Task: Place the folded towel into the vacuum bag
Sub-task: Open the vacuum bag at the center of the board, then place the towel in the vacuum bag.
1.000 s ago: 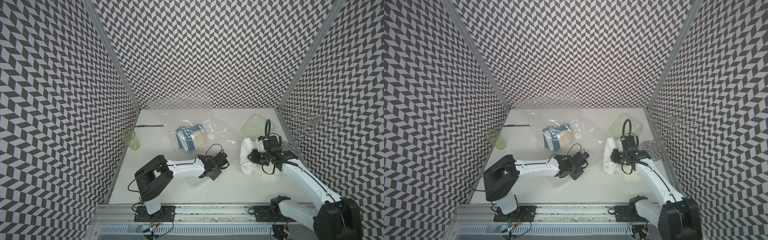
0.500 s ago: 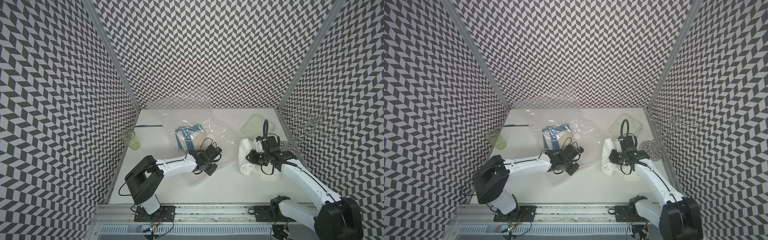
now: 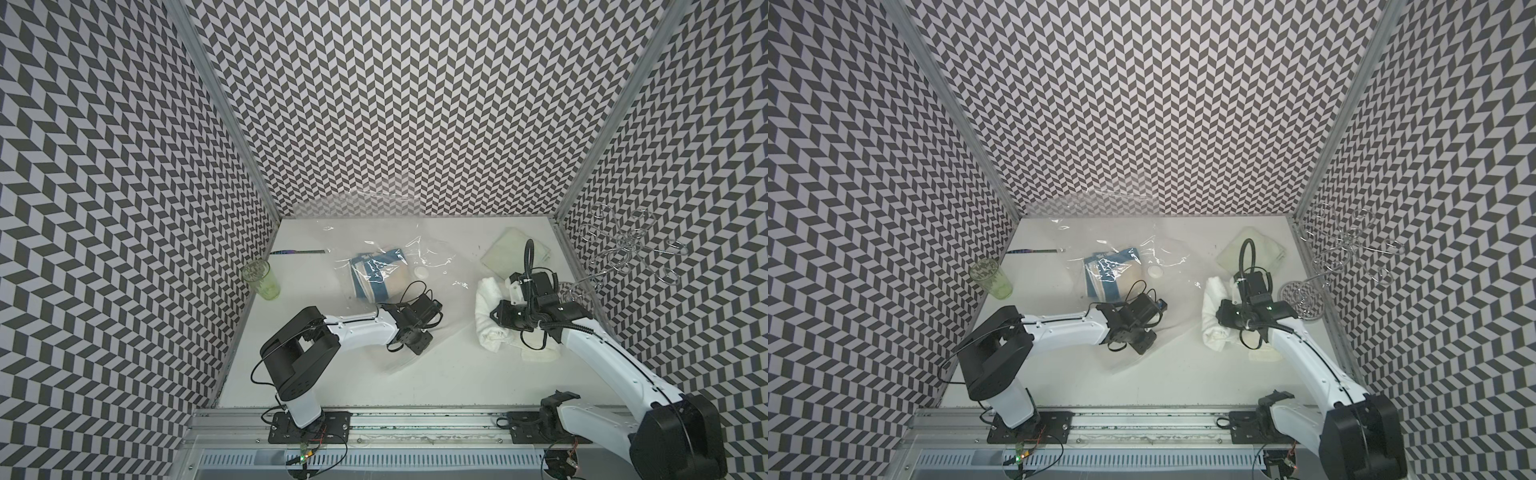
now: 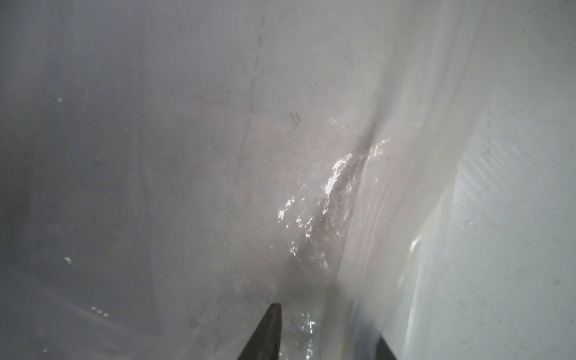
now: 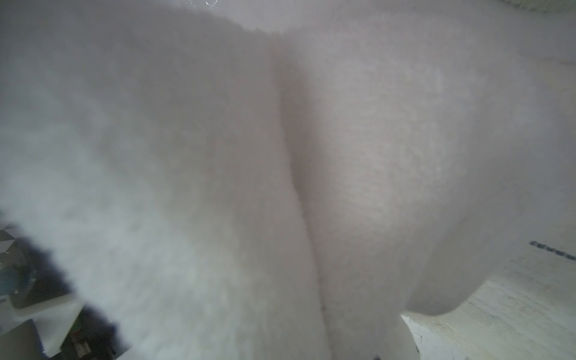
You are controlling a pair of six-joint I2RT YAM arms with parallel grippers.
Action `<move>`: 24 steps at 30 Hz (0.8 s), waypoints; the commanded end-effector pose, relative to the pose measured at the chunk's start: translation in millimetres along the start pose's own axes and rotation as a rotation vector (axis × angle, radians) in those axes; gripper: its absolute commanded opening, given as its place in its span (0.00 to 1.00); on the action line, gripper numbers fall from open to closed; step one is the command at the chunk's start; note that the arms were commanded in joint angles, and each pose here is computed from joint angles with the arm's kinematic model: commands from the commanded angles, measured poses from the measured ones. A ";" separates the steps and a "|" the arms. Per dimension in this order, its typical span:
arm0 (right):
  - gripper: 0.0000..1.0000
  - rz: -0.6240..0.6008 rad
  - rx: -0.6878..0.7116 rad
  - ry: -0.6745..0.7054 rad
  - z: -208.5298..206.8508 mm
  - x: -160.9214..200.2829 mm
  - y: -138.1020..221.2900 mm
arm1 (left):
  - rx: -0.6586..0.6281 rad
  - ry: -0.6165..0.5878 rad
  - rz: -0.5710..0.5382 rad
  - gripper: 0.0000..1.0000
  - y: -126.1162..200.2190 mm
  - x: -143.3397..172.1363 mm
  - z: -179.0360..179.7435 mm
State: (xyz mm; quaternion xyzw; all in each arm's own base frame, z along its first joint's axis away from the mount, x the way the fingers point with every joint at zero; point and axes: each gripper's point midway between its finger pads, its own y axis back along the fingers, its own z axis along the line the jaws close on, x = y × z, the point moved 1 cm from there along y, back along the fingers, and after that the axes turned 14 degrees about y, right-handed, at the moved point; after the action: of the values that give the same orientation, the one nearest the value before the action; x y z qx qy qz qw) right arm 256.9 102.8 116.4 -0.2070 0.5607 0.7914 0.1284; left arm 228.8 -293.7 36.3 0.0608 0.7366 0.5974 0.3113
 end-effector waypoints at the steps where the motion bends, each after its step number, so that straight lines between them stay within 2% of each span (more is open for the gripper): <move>1: 0.11 -0.058 -0.013 0.024 3.8 -11.8 0.3 | -0.006 -0.004 -0.040 0.24 3.3 -7.3 -0.6; 4: 0.11 -0.064 -0.015 0.026 4.7 -12.3 2.8 | 0.004 0.014 -0.101 0.09 23.6 -23.0 -2.2; 7: 0.08 -0.091 -0.021 0.060 15.4 -14.0 11.6 | 0.045 0.049 -0.215 0.02 61.5 -47.0 -5.1; 10: 0.06 -0.114 -0.035 0.131 42.0 -10.7 21.0 | 0.082 0.093 -0.308 0.00 92.4 -60.5 -6.6; 13: 0.05 -0.140 -0.108 0.189 81.5 -5.2 28.2 | 0.130 0.136 -0.353 0.00 106.2 -62.0 -10.1; 19: 0.02 -0.229 -0.265 0.244 162.6 -13.8 45.6 | 0.158 0.188 -0.397 0.00 118.8 -62.0 -8.6; 24: 0.00 -0.199 -0.332 0.282 200.4 -8.4 23.0 | 0.180 0.215 -0.412 0.00 120.0 -61.1 -9.5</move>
State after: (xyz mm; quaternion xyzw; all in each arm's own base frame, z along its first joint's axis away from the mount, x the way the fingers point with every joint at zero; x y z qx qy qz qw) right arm 203.3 260.3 184.2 -0.3766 0.4443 0.8111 0.0539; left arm 237.9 -293.4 160.0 -0.1072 0.8010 0.4808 0.3402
